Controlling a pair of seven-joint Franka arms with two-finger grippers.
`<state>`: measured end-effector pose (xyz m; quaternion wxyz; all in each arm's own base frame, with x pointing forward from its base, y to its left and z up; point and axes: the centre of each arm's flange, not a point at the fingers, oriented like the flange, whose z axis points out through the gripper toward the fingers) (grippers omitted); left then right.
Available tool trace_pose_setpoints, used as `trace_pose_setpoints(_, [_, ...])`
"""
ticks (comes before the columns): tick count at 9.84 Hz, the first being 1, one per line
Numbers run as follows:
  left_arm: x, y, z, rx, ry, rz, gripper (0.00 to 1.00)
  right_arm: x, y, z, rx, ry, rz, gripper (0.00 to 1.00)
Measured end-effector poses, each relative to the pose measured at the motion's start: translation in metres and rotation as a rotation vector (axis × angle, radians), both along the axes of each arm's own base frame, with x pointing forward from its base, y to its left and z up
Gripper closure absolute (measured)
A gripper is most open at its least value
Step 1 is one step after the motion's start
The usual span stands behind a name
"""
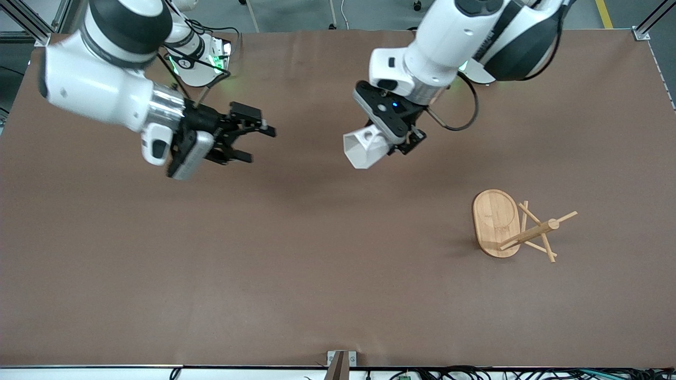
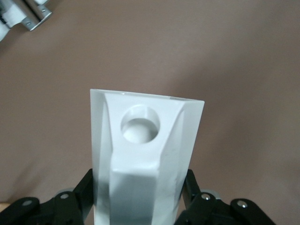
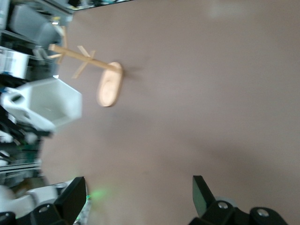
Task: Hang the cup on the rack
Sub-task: 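Carry the cup with the left gripper while the right gripper retracts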
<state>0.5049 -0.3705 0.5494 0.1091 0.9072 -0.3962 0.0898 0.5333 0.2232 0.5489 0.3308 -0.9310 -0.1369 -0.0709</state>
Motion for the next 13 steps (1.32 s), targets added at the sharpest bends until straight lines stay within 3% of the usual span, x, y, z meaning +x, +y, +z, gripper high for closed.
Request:
trace_pose_setpoints(2, [0.03, 0.048, -0.003, 0.011, 0.018, 0.09, 0.24, -0.003, -0.052, 0.01, -0.178, -0.061, -0.017, 0.0])
trace_pose_setpoints(3, [0.04, 0.069, -0.005, 0.022, 0.035, 0.124, 0.24, -0.001, -0.079, 0.011, -0.252, -0.061, -0.026, 0.0])
trace_pose_setpoints(6, [0.053, 0.103, -0.005, 0.043, 0.065, 0.177, 0.24, 0.008, -0.155, 0.027, -0.403, -0.054, -0.076, 0.0])
trace_pose_setpoints(9, [0.061, 0.143, 0.0, 0.098, 0.106, 0.223, 0.24, 0.009, -0.181, 0.08, -0.564, -0.1, -0.158, 0.0])
trace_pose_setpoints(11, [0.061, 0.159, 0.008, 0.149, 0.124, 0.224, 0.24, 0.001, -0.19, 0.12, -0.612, -0.086, -0.218, 0.0])
trace_pose_setpoints(13, [0.068, 0.182, 0.016, 0.158, 0.118, 0.247, 0.24, -0.006, -0.221, 0.138, -0.616, -0.041, -0.26, 0.0])
